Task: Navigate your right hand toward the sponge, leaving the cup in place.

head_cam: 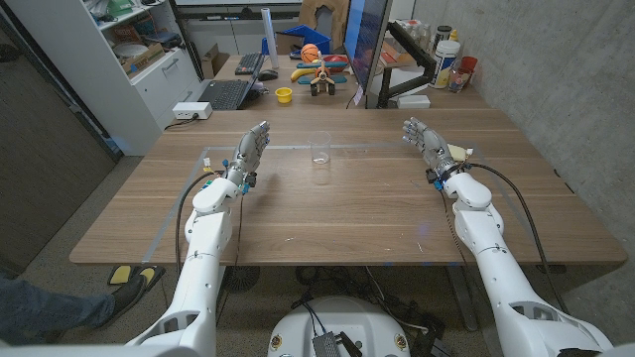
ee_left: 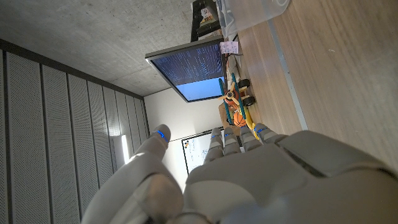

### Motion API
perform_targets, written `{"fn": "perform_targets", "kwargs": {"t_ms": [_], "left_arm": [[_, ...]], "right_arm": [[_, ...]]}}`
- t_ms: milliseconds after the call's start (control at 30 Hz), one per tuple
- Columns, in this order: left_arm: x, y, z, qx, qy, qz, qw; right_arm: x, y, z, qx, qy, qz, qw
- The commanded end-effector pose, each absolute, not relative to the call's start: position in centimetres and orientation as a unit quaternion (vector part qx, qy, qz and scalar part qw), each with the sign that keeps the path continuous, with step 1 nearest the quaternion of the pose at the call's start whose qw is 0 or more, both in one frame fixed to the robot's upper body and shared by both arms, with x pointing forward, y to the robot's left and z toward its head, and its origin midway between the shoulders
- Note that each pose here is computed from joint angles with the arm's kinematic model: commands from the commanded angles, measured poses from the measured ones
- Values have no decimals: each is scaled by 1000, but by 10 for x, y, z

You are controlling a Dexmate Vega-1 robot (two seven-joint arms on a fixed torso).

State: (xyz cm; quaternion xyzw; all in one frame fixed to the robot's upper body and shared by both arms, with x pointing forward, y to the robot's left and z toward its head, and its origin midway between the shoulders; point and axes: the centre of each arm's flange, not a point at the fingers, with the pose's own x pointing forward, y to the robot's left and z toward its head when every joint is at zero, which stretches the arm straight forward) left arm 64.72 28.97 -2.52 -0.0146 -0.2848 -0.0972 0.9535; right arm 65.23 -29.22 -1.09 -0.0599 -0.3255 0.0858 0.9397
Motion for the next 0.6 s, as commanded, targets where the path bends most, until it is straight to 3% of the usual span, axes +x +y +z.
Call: {"fn": "perform_targets", "kwargs": {"t_ms": [33, 600], "left_arm": [[647, 288, -26, -12, -283, -97, 954], [646, 286, -23, -11, -286, -96, 953]], "right_arm": [[654, -296, -10, -71, -341, 68, 935], [654, -299, -7, -90, -350, 43, 931]]}}
